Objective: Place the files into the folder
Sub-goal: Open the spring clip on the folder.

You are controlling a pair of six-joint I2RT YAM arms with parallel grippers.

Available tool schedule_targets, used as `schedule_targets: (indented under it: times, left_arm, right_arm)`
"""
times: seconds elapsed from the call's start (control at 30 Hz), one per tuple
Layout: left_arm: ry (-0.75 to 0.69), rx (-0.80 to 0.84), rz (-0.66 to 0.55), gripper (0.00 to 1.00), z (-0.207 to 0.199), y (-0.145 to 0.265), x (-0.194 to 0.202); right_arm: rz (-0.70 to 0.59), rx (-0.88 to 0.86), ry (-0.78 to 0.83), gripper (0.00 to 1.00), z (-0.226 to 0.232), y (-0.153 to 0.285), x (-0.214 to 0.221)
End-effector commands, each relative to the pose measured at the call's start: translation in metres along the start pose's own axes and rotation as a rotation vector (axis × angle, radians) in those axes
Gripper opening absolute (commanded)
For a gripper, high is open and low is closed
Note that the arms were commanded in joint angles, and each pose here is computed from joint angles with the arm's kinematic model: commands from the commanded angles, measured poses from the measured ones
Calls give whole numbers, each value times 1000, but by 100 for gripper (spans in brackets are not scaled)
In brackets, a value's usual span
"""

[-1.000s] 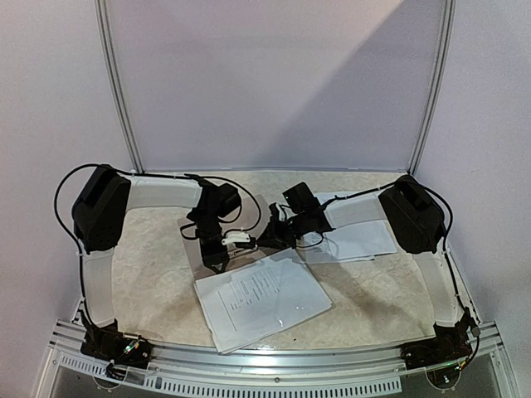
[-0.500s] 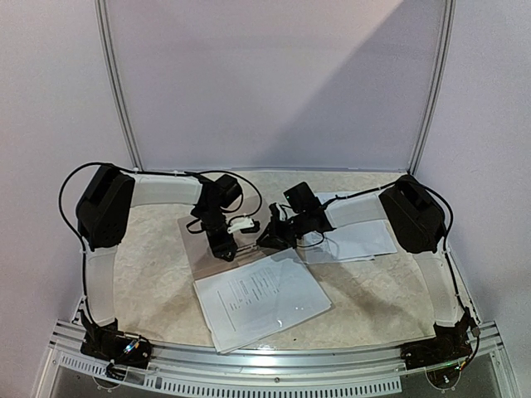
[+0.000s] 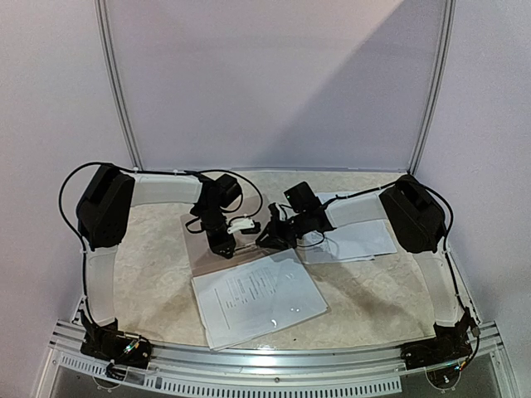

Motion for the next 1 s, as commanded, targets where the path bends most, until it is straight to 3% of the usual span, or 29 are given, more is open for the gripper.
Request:
schedule_targets:
  times: [0.0, 0.2, 0.4, 0.63, 0.97]
  left_arm:
    - [17, 85, 133, 28, -7, -38, 24]
    - [-1, 83, 158, 29, -10, -43, 26]
    - [-15, 77, 181, 29, -12, -48, 27]
    - [-36, 72, 209, 29, -16, -53, 28]
    - [-50, 99, 256, 29, -21, -59, 34]
  right_arm:
    - [44, 16, -7, 20, 0, 4, 8]
    - [46, 5, 4, 20, 3, 4, 7]
    - [64, -40, 7, 6, 6, -2, 6]
    - [80, -30, -16, 0, 0, -6, 11]
    - [169, 328, -91, 0, -49, -14, 27]
Point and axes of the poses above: each gripper's point midway between its finger pads, its own y axis back along the fingers, its own z axis along the line the jaws close on, x = y × z, the point moved 9 cm from there along y, back along the fingers, and after that the axes turned 6 degrees about y, right-handed, at the moved point
